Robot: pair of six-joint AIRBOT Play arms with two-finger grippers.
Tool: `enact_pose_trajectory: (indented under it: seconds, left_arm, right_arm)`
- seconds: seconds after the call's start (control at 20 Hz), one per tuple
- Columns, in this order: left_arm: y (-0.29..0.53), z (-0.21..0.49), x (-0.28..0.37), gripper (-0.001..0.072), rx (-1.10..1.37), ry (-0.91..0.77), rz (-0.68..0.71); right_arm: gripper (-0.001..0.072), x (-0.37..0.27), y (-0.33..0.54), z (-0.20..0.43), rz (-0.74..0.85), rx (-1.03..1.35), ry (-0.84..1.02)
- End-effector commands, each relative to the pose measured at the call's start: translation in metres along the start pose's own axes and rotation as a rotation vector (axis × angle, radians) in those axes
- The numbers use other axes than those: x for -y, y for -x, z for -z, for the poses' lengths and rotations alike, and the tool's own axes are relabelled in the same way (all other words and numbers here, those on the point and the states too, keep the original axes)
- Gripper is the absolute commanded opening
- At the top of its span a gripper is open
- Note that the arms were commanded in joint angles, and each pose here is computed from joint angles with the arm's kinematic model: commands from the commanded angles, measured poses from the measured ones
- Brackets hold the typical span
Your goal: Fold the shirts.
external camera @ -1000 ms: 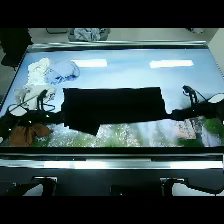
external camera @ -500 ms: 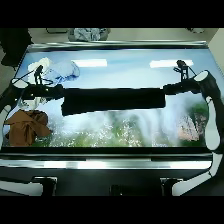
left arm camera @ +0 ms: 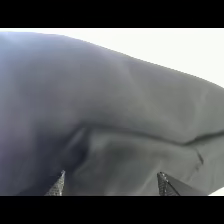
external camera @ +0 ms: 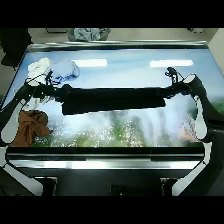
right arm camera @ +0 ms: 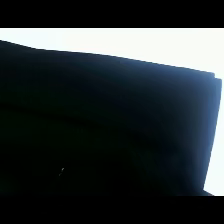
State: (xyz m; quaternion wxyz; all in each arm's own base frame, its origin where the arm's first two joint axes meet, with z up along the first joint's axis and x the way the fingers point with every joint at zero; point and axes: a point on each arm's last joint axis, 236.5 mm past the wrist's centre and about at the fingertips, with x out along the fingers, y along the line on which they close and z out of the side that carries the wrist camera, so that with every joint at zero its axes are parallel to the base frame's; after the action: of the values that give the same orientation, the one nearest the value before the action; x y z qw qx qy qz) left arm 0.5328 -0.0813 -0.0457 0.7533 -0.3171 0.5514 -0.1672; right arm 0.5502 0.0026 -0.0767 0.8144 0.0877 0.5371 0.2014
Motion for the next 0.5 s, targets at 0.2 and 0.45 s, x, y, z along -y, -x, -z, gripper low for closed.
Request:
enact_pose_trajectory:
  seconds: [0.2, 0.45]
  left_arm:
    - [0.078, 0.002, 0.060, 0.0674, -0.018, -0.109, 0.067]
    - [0.106, 0.017, 0.126, 0.0674, 0.029, -0.267, 0.097]
  right_arm:
    - [0.0715, 0.053, 0.044, 0.012, -0.033, 0.035, -0.215]
    - [0.0715, 0.036, -0.004, 0.030, -0.110, -0.048, -0.300]
